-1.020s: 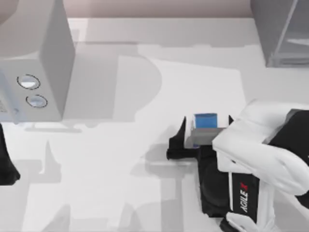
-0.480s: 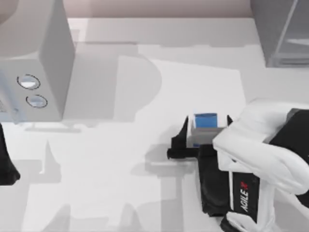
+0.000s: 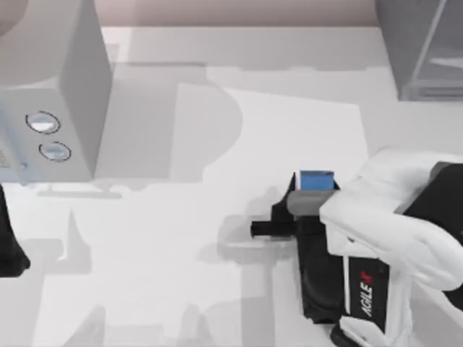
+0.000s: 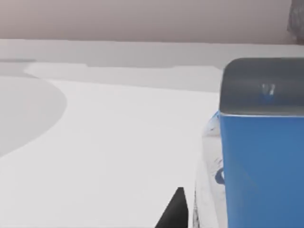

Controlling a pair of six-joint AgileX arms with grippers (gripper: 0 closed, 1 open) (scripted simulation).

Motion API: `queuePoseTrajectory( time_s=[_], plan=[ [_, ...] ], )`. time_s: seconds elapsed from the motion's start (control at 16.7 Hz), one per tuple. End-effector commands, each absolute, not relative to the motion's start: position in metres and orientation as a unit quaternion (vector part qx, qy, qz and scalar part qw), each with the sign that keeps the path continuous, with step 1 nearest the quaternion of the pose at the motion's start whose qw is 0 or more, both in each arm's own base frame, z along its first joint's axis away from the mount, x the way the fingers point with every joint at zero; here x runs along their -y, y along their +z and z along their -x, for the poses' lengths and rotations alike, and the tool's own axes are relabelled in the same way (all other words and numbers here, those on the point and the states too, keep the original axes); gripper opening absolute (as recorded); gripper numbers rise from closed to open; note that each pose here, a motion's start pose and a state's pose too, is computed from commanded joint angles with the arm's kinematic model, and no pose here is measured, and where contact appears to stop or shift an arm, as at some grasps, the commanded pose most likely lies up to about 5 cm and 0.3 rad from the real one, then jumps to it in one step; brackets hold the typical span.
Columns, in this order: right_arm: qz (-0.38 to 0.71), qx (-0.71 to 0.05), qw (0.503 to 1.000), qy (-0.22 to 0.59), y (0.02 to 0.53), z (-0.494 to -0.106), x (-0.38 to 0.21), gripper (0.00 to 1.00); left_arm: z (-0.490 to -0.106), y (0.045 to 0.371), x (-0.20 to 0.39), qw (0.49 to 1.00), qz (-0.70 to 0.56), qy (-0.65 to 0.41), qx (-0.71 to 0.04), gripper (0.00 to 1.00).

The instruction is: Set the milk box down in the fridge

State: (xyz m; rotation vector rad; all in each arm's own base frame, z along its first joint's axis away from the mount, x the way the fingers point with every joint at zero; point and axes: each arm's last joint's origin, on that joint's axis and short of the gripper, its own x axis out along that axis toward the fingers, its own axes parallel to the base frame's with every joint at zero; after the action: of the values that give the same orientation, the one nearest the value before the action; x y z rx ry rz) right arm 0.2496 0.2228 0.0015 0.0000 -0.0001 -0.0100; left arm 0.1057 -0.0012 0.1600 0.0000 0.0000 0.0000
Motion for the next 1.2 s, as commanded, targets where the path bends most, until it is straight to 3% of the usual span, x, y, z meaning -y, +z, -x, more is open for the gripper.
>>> queuePoseTrajectory(
  time_s=[0.12, 0.18, 0.78, 1.2],
  plan=[
    [0.0, 0.0, 1.0, -0.005, 0.002, -0.25, -0.223, 0.02, -0.106, 0.16, 0.001, 1.0, 0.0, 0.0, 0.0, 1.0],
    [0.0, 0.0, 1.0, -0.005, 0.002, -0.25, -0.223, 0.0, -0.106, 0.16, 0.001, 1.0, 0.0, 0.0, 0.0, 1.0],
    [0.009, -0.01, 1.0, -0.004, -0.005, -0.25, -0.224, 0.0, -0.106, 0.16, 0.001, 1.0, 0.0, 0.0, 0.0, 1.0],
    [0.004, -0.006, 1.0, -0.001, 0.043, -0.258, -0.232, 0.0, -0.106, 0.16, 0.001, 1.0, 0.0, 0.0, 0.0, 1.0]
  ],
)
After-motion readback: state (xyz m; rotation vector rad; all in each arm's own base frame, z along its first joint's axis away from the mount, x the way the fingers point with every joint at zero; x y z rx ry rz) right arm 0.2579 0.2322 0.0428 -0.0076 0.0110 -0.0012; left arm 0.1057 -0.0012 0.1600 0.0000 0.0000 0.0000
